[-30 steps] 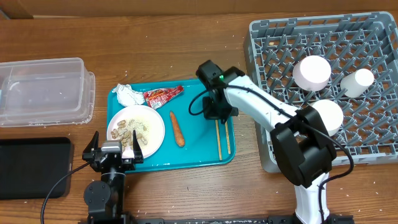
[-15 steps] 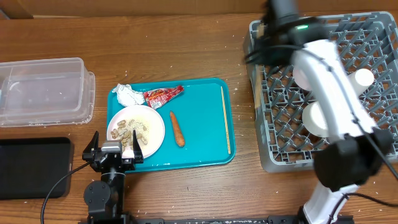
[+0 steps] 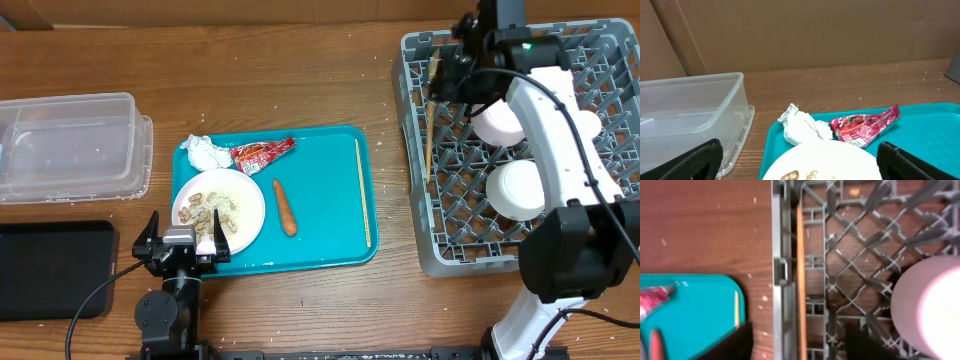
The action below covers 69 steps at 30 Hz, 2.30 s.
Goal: Sort waste into correct bins and load items into the dishwasher
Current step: 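Carry the chopstick to the rack's near edge and release it, then return the right gripper to the tray and grasp the second chopstick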
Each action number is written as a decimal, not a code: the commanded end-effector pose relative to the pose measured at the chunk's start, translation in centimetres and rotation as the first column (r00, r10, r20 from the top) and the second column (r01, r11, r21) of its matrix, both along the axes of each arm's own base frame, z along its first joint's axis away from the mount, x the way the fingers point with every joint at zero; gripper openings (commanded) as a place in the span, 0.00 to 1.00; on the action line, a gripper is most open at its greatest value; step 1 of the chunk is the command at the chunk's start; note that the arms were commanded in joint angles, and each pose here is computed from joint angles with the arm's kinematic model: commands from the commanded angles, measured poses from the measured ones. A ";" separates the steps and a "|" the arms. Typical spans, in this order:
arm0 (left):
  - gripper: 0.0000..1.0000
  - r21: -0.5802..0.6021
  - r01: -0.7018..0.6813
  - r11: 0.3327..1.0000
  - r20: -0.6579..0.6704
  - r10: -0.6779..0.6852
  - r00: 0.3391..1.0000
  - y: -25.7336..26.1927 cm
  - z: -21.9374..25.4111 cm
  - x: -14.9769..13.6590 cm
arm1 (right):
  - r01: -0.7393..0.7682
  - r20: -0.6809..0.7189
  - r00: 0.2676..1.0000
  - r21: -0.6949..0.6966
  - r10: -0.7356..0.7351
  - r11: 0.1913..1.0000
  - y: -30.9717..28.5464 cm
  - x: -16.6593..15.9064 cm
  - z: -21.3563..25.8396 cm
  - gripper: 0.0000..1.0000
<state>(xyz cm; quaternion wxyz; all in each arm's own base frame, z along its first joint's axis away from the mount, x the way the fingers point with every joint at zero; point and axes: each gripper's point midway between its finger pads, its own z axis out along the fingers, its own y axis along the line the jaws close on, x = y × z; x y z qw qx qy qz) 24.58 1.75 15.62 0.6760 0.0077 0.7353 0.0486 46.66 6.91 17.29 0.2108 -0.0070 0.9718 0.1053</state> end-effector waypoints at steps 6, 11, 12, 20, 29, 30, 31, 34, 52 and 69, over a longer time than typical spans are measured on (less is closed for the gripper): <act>1.00 -0.002 -0.014 1.000 0.005 0.014 1.000 0.3 0.0 0.0 | -0.014 -0.050 0.999 0.037 0.015 0.999 0.6 -1.1 -0.3 0.83; 1.00 -0.002 -0.013 1.000 0.005 0.013 1.000 0.3 0.0 0.0 | -0.066 -0.032 0.997 0.159 0.072 0.985 3.2 -2.4 2.6 0.84; 1.00 -0.002 -0.014 1.000 0.005 0.014 1.000 0.3 0.0 0.0 | -0.085 -0.024 0.996 0.180 0.091 0.980 3.9 -2.7 3.1 0.84; 1.00 -0.002 -0.013 1.000 0.005 0.013 1.000 0.3 0.0 0.0 | -0.163 -0.070 0.982 0.140 0.173 0.977 9.8 -5.4 1.8 0.83; 1.00 -0.002 -0.014 1.000 0.005 0.014 1.000 0.3 0.0 0.0 | -0.165 -0.180 0.969 0.049 0.171 0.985 15.9 -8.5 -6.8 0.79; 1.00 -0.002 -0.013 1.000 0.005 0.013 1.000 0.3 0.0 0.0 | -0.163 -0.195 0.966 0.047 0.169 0.986 16.2 -8.7 -7.6 0.78; 1.00 -0.002 -0.014 1.000 0.005 0.014 1.000 0.3 0.0 0.0 | -0.168 -0.210 0.962 0.044 0.173 0.985 16.5 -9.0 -8.4 0.77; 1.00 -0.002 -0.013 1.000 0.005 0.013 1.000 0.3 0.0 0.0 | -0.191 -0.248 0.949 0.031 0.193 0.981 17.3 -9.8 -10.4 0.77; 1.00 -0.002 -0.013 1.000 0.005 0.013 1.000 0.3 0.0 0.0 | -0.199 -0.318 0.932 -0.048 0.174 0.979 16.8 -10.5 -15.1 0.76; 1.00 -0.002 -0.014 1.000 0.005 0.014 1.000 0.3 0.0 0.0 | -0.191 -0.336 0.927 -0.038 0.168 0.981 17.1 -11.7 -16.7 0.66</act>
